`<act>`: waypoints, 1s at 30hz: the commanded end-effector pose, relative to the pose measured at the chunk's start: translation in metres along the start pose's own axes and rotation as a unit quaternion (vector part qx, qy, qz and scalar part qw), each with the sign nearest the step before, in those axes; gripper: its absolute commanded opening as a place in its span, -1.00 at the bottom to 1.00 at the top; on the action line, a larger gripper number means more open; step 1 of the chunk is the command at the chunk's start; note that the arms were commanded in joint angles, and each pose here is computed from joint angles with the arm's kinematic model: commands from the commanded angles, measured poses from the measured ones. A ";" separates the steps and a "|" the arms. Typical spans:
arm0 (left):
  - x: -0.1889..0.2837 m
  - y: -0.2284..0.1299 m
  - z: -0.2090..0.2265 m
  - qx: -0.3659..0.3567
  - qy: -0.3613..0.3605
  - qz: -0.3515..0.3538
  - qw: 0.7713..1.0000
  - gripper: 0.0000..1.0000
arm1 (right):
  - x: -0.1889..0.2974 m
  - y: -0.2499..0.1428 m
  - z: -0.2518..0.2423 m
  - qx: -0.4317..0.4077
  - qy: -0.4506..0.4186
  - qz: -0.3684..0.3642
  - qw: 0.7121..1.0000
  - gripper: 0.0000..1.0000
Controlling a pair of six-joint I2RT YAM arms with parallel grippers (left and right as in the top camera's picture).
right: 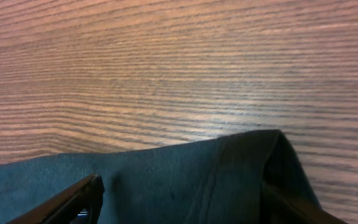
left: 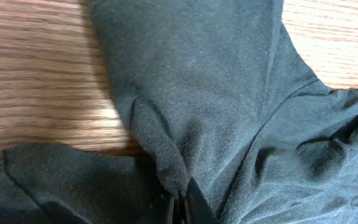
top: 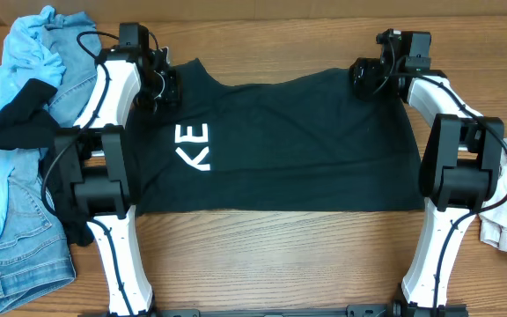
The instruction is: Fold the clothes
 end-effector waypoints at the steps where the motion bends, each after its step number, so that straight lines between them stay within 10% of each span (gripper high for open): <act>1: 0.023 0.006 -0.016 -0.010 -0.016 -0.027 0.999 -0.92 | -0.009 -0.008 -0.007 -0.005 -0.010 0.008 1.000 0.50; 6: 0.024 0.006 -0.015 -0.010 -0.009 -0.030 0.999 -0.92 | -0.008 -0.013 -0.015 -0.018 -0.057 0.028 0.998 -0.88; 17: 0.115 0.021 -0.008 -0.001 -0.036 -0.112 0.993 -0.92 | 0.131 0.083 -0.007 -0.037 -0.084 0.043 0.995 -0.82; 30: 0.159 -0.067 0.002 0.076 0.039 0.093 0.992 -0.92 | 0.225 -0.001 0.016 -0.128 -0.058 0.354 0.925 -0.91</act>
Point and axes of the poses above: each gripper's point midway between its finger pads, its own x axis back along the fingers, its own z axis along the line the jaws close on, y = z × x, the point moved 9 cm from there along x, back along the fingers, and after that the axes turned 11 degrees about x, right-handed, at the moved point
